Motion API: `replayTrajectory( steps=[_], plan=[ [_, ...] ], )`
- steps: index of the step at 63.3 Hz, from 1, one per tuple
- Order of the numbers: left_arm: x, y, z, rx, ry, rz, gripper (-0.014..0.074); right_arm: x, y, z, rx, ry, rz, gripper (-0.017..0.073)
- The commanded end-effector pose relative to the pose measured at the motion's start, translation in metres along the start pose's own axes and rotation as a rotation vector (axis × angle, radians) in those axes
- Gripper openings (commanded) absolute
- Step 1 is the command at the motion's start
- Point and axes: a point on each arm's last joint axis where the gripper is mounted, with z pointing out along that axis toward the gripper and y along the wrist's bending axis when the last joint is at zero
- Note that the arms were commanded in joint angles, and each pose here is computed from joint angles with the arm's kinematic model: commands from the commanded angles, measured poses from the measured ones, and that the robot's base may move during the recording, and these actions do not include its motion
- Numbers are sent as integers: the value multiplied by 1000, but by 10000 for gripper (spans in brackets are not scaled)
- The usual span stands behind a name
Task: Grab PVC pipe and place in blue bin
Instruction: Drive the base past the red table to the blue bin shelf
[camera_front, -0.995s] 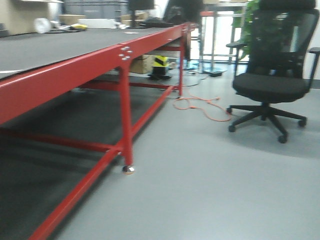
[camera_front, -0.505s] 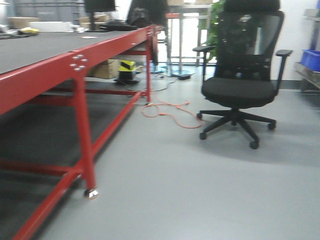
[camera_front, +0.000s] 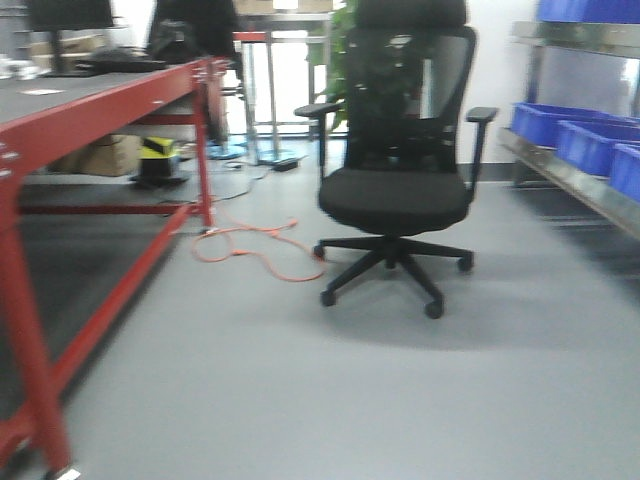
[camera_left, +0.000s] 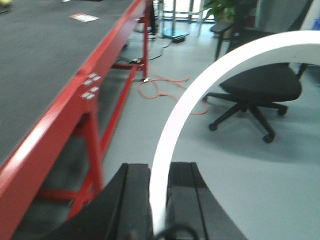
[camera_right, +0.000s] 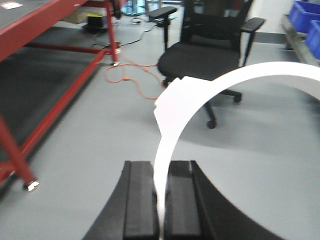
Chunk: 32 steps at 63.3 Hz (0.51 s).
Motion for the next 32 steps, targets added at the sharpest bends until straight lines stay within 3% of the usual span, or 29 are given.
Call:
replayTrajectory(
  steps=[1,32],
  plan=[
    [-3,-1,-1,7,-36,-4,-111,-1,-1,-1,8,-21,-13,-169],
    [-3,-1,-1,7,-36,-4,-111,-1,-1,-1,8,-21,-13,-169]
  ],
)
